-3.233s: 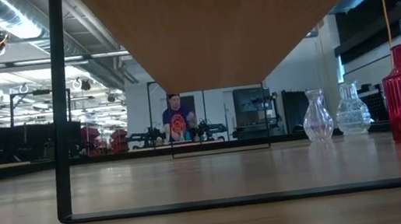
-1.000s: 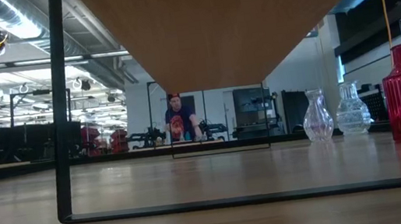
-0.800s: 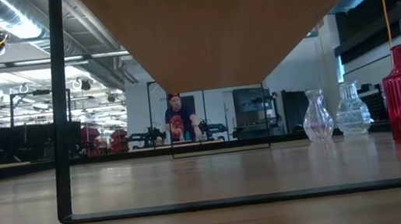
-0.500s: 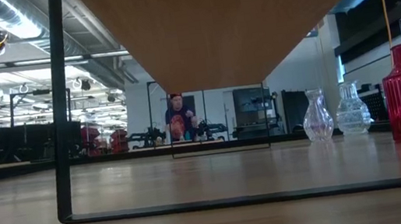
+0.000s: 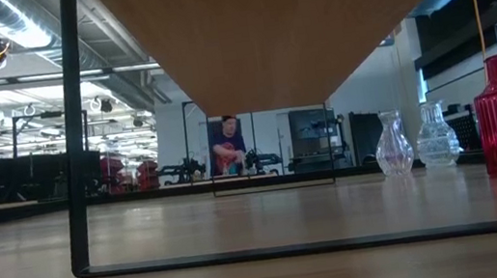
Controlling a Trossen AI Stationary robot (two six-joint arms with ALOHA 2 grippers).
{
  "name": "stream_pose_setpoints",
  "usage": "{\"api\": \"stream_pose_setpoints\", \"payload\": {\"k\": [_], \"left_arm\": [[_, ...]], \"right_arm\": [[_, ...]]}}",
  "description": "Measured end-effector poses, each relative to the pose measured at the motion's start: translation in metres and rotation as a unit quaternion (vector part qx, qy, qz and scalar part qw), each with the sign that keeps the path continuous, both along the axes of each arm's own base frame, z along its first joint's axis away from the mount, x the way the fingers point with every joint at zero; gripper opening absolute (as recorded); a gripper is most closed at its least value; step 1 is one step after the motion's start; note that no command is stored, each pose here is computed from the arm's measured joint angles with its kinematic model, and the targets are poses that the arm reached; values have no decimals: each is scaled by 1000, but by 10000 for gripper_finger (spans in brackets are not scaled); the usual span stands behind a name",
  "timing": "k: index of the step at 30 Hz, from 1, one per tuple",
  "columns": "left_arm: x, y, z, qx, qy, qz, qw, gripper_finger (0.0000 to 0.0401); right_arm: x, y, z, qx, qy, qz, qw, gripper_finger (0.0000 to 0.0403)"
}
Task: Sort vases onto shelf
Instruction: Put the transparent vase on the shelf aligned with the other transparent vase
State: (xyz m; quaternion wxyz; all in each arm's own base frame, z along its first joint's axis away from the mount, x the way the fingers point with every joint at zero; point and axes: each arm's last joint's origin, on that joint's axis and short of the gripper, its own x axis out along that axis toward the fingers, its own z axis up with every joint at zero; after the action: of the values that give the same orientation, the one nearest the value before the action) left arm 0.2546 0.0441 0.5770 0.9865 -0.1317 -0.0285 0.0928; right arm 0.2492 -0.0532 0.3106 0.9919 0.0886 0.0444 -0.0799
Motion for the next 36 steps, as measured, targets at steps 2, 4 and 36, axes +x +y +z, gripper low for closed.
{"api": "stream_pose_setpoints", "payload": {"k": [2,4,36], "left_arm": [[-5,-3,0,3,11,8,1000,274],[-8,-6,-2,2,23,23,999,274],[-52,-39,-164,-85,-85,88,989,274]], "right_arm": [[3,3,-9,-13,3,-11,1000,199],[3,3,-18,-25,7,-28,999,199],[27,-5,-75,-26,-8,-49,998,212]]}}
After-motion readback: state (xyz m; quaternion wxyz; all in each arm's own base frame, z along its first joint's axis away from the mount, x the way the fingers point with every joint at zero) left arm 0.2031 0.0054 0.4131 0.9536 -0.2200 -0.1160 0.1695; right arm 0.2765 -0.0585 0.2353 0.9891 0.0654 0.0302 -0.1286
